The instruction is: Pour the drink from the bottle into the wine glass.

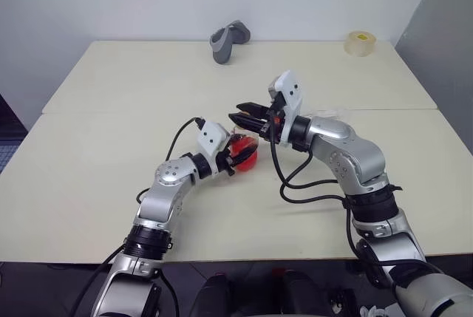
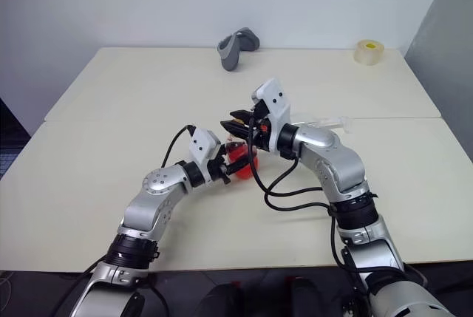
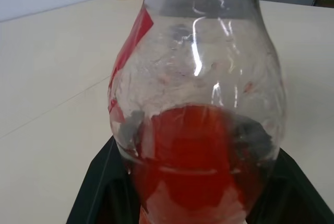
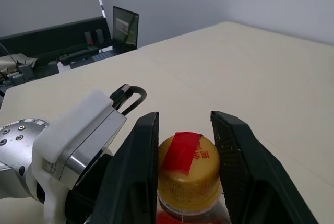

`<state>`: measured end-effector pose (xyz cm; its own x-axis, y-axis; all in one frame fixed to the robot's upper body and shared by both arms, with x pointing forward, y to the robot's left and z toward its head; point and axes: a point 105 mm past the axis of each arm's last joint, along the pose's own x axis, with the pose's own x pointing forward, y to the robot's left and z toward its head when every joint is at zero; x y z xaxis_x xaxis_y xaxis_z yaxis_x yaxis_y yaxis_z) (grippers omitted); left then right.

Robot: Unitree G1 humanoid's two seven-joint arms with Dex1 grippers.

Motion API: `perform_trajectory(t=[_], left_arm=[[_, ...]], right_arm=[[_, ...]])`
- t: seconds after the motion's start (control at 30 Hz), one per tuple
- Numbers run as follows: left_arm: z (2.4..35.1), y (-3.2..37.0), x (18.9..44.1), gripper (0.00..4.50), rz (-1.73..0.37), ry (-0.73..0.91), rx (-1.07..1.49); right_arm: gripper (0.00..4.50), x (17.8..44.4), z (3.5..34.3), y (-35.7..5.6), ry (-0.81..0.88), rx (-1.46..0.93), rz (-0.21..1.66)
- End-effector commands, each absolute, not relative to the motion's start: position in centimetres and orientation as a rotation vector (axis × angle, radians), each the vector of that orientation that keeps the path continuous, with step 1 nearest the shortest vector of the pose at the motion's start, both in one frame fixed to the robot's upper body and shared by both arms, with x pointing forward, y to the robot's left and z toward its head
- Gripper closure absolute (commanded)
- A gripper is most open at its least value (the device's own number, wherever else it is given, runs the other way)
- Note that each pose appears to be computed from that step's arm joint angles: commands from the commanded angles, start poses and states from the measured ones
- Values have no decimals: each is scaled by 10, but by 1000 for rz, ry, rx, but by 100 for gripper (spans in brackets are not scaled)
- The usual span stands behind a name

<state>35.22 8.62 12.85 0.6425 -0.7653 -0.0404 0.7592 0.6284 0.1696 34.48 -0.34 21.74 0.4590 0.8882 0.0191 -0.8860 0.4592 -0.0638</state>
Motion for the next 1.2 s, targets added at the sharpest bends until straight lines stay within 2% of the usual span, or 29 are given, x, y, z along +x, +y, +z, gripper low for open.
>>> perform_trajectory(t=[0.03,0.17,0.33,0.5,0.63,0.77,1.07,1.1,1.2], left_arm=[[145,83,350,263,-886,-102,185],[147,82,341,273,-907,-105,182],[155,78,316,281,-999,-127,203],[161,76,280,285,-1134,-143,240],[163,80,257,287,-1210,-130,255],[163,86,254,292,-1197,-115,257],[169,97,284,295,-1009,-108,199],[169,100,287,295,-980,-100,188],[169,107,298,295,-898,-96,173]], right_arm=[[329,341,227,-3,-108,-82,1118],[329,340,231,1,-133,-127,1156],[329,324,241,13,-189,-202,1368],[329,306,250,26,-196,-243,1635],[329,295,244,26,-194,-332,1790],[329,298,245,25,-185,-337,1816],[23,315,259,-1,-164,-252,1634],[0,317,260,-5,-161,-243,1596],[0,318,262,-19,-154,-216,1493]])
